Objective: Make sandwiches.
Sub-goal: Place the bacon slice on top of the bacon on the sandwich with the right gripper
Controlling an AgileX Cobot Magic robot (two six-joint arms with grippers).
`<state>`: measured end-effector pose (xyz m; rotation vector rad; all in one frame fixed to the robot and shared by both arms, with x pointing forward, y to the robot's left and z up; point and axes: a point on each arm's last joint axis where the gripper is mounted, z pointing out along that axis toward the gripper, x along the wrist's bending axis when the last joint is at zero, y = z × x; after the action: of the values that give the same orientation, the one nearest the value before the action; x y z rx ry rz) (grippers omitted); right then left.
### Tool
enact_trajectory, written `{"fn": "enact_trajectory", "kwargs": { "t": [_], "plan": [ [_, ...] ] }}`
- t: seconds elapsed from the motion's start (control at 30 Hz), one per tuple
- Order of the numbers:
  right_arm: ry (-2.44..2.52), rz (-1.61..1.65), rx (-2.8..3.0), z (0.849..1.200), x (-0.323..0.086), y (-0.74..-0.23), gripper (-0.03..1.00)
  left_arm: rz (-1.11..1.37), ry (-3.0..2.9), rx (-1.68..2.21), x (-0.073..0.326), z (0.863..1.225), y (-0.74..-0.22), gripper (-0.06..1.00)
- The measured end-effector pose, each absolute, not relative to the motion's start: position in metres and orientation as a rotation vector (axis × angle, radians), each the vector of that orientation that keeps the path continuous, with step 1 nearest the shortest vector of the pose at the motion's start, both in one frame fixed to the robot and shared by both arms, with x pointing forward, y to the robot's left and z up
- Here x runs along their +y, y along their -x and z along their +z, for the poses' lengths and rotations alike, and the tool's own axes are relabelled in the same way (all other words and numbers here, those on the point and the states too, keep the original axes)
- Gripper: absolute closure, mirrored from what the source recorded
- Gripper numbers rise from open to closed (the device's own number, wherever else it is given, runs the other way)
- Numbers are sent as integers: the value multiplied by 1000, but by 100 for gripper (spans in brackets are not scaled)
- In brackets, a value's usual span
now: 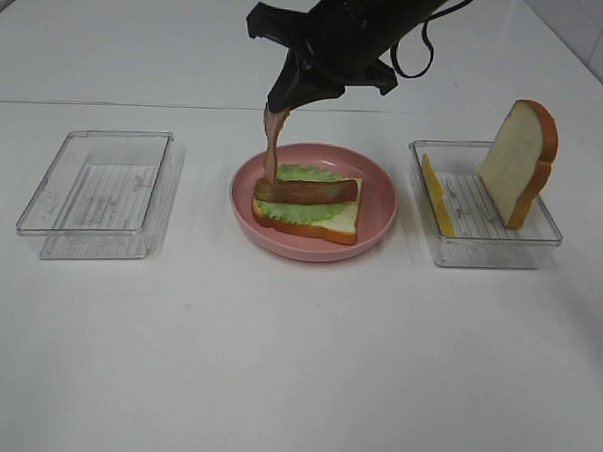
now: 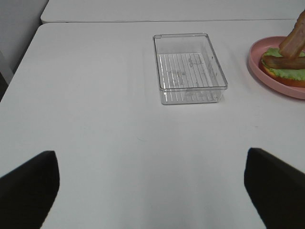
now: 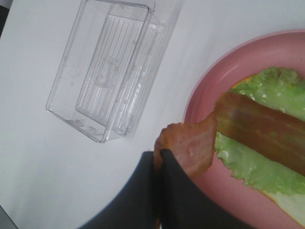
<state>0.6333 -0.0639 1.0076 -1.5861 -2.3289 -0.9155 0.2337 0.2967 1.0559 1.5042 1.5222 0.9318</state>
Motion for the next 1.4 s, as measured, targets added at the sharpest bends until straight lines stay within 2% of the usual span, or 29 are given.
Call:
{"fn": "enact_trajectory", "kwargs": {
  "t": [0.4, 1.4],
  "plan": [
    [1609, -838, -2341, 972, -61, -643, 96, 932, -1504, 1522, 297, 1056, -234, -3],
    [1700, -660, -2658, 951, -82, -658, 96, 932, -1504, 1522, 297, 1056, -234, -3]
  ]
}}
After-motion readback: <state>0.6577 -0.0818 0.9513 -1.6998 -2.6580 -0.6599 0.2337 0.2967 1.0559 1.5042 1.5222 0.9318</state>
